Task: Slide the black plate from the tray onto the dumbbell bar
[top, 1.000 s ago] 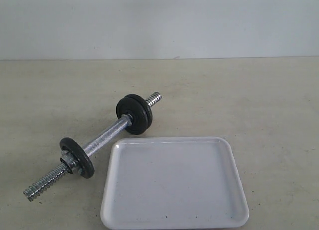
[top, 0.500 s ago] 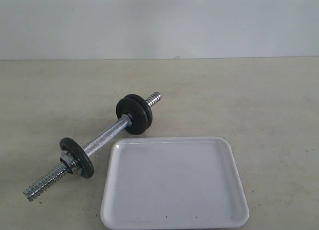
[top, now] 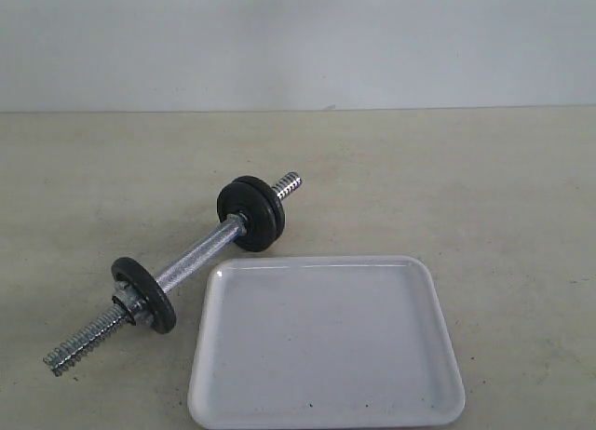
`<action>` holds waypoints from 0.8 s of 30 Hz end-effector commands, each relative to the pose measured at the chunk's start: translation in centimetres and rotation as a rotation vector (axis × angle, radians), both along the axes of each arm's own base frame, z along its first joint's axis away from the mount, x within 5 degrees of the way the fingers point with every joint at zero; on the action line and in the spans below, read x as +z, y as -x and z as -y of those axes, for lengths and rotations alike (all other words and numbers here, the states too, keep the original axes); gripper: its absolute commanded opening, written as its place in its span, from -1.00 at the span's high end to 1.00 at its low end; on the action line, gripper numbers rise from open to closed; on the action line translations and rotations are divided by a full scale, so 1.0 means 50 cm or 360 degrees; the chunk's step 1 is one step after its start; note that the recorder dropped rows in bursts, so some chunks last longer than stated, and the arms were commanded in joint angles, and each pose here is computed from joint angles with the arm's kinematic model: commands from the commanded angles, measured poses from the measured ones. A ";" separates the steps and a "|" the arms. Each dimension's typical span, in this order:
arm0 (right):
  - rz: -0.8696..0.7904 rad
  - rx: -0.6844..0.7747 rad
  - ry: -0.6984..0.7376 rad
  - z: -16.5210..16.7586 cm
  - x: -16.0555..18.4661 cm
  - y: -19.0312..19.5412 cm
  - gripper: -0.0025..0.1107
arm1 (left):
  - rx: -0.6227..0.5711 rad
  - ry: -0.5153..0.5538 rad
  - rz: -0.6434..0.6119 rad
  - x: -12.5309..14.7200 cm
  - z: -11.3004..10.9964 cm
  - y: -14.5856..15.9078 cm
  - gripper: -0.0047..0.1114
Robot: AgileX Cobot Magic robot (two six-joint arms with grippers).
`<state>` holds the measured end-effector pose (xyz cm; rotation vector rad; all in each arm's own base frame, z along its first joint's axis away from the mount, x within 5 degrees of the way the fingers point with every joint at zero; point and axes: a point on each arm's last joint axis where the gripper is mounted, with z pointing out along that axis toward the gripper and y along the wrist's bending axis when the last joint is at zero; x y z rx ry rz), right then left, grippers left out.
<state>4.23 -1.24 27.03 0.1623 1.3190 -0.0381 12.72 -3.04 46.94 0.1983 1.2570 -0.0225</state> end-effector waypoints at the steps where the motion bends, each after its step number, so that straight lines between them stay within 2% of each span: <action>1: -0.0006 -0.0031 0.0002 0.001 -0.007 0.000 0.96 | -0.0004 0.0017 0.0006 0.003 -0.001 0.003 0.84; 12: -0.0253 -0.0012 -0.0102 0.001 -0.116 -0.026 0.96 | -0.0004 0.0017 0.0006 0.003 -0.001 0.003 0.84; 16: -0.0257 -0.0013 -0.0071 0.001 -0.116 -0.026 0.96 | -0.0004 0.0017 0.0006 0.003 -0.001 0.003 0.84; 21: -0.0272 0.0041 0.0109 -0.008 -0.115 -0.027 0.96 | -0.0004 0.0017 0.0006 0.003 -0.001 0.003 0.84; 24: -0.0272 0.0060 0.0136 -0.011 -0.115 -0.027 0.96 | -0.0004 0.0017 0.0006 0.003 -0.001 0.003 0.84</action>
